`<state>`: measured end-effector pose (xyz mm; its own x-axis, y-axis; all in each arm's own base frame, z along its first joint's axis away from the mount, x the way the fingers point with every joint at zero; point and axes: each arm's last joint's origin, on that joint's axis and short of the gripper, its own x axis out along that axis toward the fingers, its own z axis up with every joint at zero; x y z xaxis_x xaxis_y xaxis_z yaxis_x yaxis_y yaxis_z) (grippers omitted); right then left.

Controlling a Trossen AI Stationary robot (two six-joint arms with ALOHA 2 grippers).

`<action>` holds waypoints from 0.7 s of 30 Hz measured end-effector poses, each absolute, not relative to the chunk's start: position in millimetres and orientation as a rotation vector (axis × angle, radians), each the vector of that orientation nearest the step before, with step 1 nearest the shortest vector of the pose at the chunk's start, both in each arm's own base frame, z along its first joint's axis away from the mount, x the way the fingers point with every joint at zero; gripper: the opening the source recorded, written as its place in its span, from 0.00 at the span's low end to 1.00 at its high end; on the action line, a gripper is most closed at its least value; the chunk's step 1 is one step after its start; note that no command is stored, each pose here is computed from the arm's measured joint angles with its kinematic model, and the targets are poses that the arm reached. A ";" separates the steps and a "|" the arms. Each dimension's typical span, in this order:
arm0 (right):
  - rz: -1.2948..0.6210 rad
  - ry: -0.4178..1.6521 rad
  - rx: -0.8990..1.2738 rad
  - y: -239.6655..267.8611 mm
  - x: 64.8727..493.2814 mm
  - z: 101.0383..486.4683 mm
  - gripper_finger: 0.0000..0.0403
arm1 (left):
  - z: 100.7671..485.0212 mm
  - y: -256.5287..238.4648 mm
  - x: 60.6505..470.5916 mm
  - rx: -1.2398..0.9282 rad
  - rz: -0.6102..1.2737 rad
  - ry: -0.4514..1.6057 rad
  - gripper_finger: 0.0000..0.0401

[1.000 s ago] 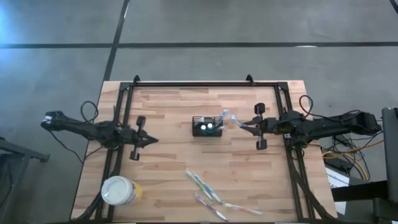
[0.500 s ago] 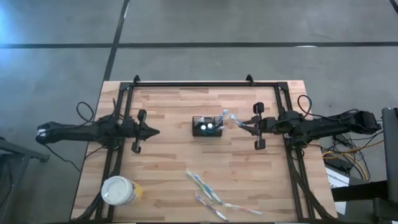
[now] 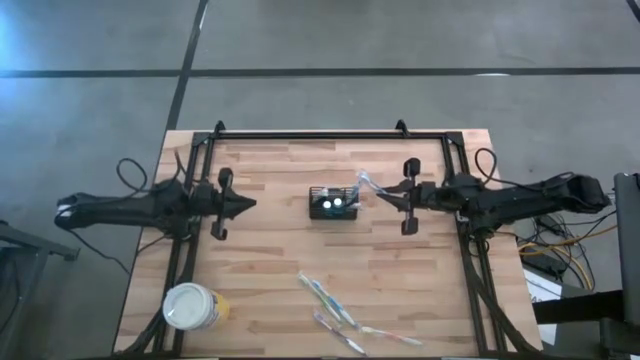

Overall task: Pick & Place toothbrushing station
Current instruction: Put the left blue toothbrush into the wire organizer

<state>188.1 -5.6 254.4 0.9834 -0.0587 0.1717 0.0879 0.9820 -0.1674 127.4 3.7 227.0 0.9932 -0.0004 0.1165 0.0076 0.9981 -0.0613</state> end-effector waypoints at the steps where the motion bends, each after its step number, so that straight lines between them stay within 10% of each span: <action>1: -0.074 -0.167 -0.176 -5.7 191.9 257.6 0.06 | 230.7 4.0 129.2 -0.047 0.003 -0.117 0.03; 21: -0.065 -0.120 -0.220 -8.2 302.3 315.1 0.06 | 312.1 6.5 178.7 0.062 0.033 -0.145 0.32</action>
<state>302.3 -8.2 315.1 0.9908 -0.0509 0.1257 0.0771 0.9739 -0.2136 178.7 6.5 312.1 0.9889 0.0287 0.1459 -0.0377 0.9975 0.0595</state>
